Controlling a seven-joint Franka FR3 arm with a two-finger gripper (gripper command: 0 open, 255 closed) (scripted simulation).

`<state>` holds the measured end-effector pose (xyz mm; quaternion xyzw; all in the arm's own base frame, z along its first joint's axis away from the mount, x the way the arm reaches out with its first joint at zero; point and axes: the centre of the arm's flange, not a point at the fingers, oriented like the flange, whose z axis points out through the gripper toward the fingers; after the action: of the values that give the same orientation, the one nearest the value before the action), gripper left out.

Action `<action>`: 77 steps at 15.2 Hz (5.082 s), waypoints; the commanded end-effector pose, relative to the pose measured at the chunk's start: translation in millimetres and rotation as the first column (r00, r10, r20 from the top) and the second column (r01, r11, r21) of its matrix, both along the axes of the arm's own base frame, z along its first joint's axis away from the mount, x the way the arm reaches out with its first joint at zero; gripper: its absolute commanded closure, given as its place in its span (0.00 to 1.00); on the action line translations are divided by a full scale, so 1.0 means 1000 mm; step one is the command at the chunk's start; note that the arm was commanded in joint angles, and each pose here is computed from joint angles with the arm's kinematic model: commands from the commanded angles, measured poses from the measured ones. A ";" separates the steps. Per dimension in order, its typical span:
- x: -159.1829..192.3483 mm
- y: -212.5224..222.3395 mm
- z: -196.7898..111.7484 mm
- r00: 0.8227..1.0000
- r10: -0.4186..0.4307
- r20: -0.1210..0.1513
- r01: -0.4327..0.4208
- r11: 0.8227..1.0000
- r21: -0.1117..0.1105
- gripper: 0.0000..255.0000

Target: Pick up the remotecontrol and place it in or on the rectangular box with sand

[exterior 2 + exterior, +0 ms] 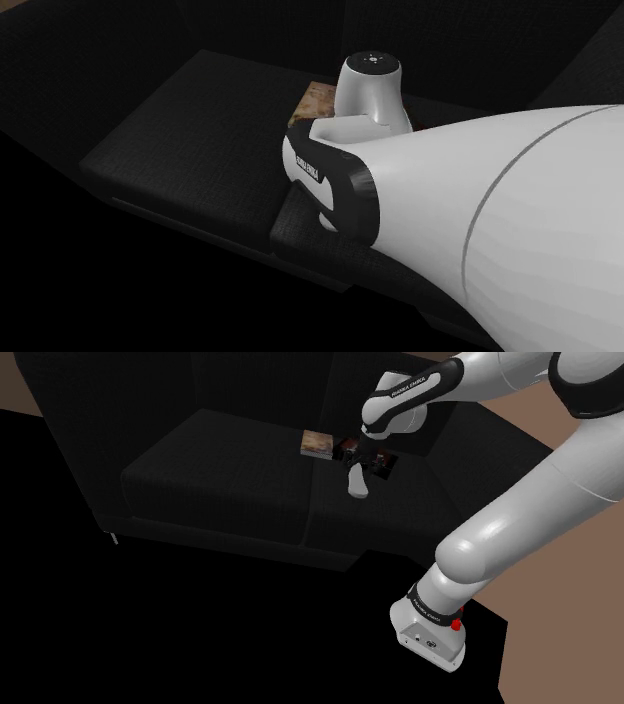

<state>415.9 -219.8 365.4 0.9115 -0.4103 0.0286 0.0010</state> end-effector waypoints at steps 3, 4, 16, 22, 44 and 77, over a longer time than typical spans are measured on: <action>-0.001 0.000 0.021 1.000 0.000 0.000 0.000 1.000 0.000 1.00; -0.001 0.000 0.026 1.000 0.000 0.000 0.000 1.000 0.000 1.00; -0.001 0.000 0.089 1.000 0.000 0.000 0.000 1.000 0.000 1.00; 0.009 -0.025 0.107 1.000 0.000 0.000 0.000 1.000 0.000 1.00; 0.080 -0.220 0.077 1.000 0.000 0.000 0.000 1.000 0.000 1.00; 0.077 -0.219 0.086 1.000 0.000 0.000 0.000 1.000 0.000 0.00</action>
<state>493.2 -438.6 451.0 0.9115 -0.4103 0.0286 0.0010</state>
